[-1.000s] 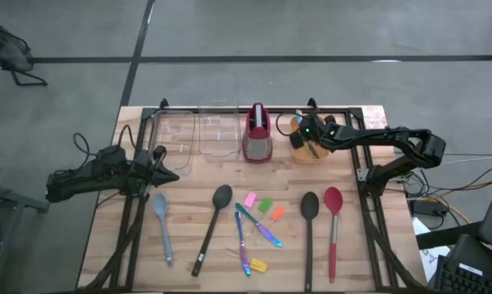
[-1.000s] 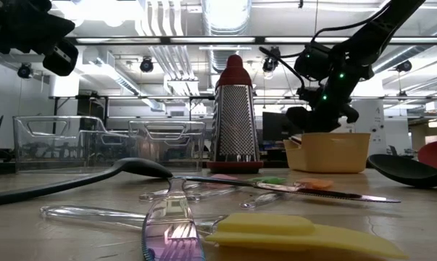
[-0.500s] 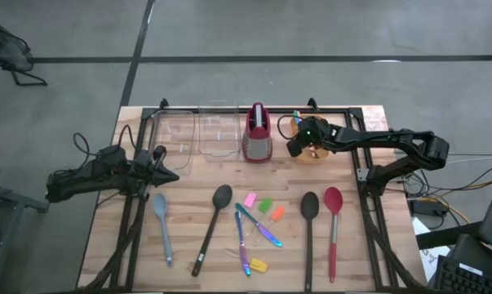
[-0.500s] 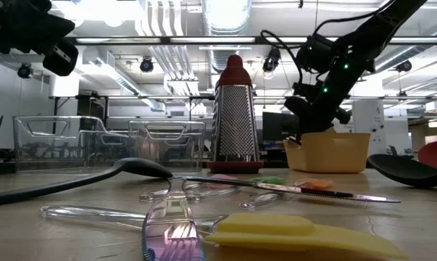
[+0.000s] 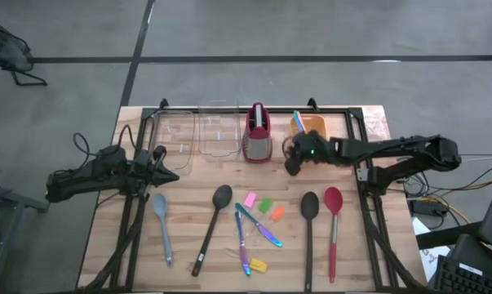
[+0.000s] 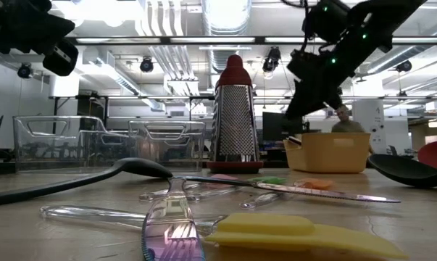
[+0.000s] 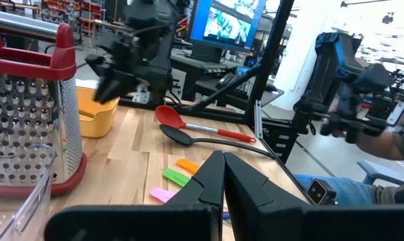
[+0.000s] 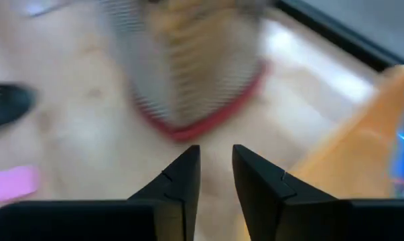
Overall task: Pick & Place Kitchen Items
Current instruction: Put the top blue knife into the yellow bin
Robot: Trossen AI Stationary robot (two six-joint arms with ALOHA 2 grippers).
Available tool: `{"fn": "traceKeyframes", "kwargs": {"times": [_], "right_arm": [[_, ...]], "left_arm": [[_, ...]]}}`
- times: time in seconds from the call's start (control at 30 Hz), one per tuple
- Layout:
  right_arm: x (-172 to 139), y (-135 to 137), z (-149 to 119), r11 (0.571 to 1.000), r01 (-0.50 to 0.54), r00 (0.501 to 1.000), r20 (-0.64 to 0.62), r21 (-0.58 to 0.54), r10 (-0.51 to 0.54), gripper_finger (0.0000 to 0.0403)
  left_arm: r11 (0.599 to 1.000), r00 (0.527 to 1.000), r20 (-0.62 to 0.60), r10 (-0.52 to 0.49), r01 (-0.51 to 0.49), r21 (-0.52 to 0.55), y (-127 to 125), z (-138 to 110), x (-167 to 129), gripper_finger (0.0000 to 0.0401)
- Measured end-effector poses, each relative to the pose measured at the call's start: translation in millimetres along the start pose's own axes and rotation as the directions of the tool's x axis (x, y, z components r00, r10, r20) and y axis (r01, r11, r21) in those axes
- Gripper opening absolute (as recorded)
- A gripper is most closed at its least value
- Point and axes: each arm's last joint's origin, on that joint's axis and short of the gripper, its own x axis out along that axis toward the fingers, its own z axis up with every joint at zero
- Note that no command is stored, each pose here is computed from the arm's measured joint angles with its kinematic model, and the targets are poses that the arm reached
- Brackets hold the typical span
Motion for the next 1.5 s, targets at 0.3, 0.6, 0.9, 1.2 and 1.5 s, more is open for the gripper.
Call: {"fn": "traceKeyframes", "kwargs": {"times": [0.3, 0.6, 0.9, 1.2, 1.5], "right_arm": [[-12.6, 71.0, -13.8, 0.978, -0.201, 0.98, -0.011, -0.062, 0.201, 0.0129], [-7.5, 138.2, -23.1, 0.947, -0.28, 0.959, -0.08, -0.158, 0.27, 0.017], [18.5, 183.6, -42.0, 0.923, -0.271, 0.954, -0.202, -0.274, 0.22, 0.0161], [30.6, 223.0, -56.5, 0.912, -0.253, 0.941, -0.303, -0.322, 0.154, 0.0137], [36.6, 243.2, -68.0, 0.92, -0.219, 0.926, -0.366, -0.325, 0.092, 0.0142]], "left_arm": [[1.0, 1.0, 0.0, 0.0, 0.0, 0.0, 0.0, 0.0, 0.0, 0.0012], [1.0, 1.0, 0.0, 0.0, 0.0, 0.0, 0.0, 0.0, 0.0, 0.0012], [1.0, 1.0, 0.0, 0.0, 0.0, 0.0, 0.0, 0.0, 0.0, 0.0012], [1.0, 1.0, 0.0, 0.0, 0.0, 0.0, 0.0, 0.0, 0.0, 0.0012], [1.0, 1.0, 0.0, 0.0, 0.0, 0.0, 0.0, 0.0, 0.0, 0.0012]]}}
